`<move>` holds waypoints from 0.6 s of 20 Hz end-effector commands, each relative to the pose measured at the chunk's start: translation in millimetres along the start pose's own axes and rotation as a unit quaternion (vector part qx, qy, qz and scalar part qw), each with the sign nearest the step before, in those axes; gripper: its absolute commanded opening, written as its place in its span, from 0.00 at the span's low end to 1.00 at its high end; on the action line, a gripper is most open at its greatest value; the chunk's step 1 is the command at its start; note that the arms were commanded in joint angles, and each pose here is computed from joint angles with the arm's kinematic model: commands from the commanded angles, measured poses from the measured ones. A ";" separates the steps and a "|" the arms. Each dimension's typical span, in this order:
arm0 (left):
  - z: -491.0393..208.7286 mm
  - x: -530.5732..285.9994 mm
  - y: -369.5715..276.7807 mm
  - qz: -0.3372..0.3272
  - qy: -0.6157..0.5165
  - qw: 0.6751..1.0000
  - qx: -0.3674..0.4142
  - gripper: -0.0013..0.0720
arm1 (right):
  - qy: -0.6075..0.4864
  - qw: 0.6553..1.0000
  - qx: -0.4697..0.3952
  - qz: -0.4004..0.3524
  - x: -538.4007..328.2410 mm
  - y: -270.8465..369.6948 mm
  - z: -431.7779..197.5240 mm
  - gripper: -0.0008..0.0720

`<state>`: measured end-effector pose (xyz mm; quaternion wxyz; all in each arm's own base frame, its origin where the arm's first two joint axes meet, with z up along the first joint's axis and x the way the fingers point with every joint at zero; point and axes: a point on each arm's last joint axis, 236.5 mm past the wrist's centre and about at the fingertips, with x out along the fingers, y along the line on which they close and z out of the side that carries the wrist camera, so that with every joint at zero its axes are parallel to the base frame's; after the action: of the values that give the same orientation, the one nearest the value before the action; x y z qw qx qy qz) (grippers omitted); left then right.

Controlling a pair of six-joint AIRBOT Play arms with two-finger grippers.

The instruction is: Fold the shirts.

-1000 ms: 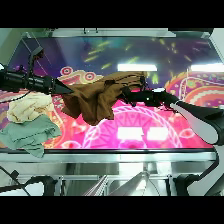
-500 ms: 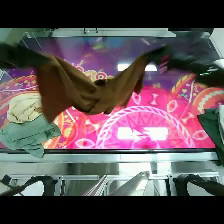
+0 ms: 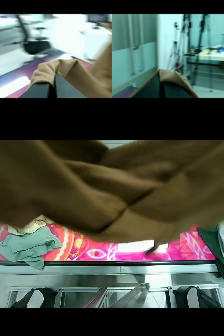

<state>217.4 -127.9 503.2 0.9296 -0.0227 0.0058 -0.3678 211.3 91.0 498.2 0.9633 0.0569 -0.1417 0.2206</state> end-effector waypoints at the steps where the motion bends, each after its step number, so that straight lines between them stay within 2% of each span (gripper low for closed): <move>1: -24.4 -4.8 48.7 0.074 -0.001 0.995 -0.067 0.05 | 0.029 0.998 0.028 -0.054 0.8 -33.6 -16.2 0.04; 5: -153.7 57.6 89.6 -0.061 0.090 0.971 -0.212 0.05 | 0.157 0.969 0.192 -0.003 46.5 -101.0 -130.1 0.04; 7: -232.8 105.0 99.7 -0.108 0.139 0.940 -0.292 0.05 | 0.251 0.940 0.229 -0.015 77.1 -132.0 -230.4 0.04; 10: -352.7 153.9 116.7 -0.141 0.220 0.885 -0.386 0.06 | 0.368 0.891 0.257 -0.063 106.7 -171.3 -380.7 0.04; 11: -385.8 161.3 128.1 -0.136 0.237 0.866 -0.418 0.10 | 0.382 0.878 0.275 -0.085 113.9 -186.1 -423.5 0.04; 12: -417.4 165.0 141.3 -0.130 0.252 0.846 -0.452 0.43 | 0.391 0.865 0.295 -0.106 117.1 -199.1 -459.4 0.08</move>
<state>404.1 -138.1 182.6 0.7823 -0.3018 0.3202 -0.4408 463.3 37.3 201.2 0.9128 0.2552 0.2458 0.2033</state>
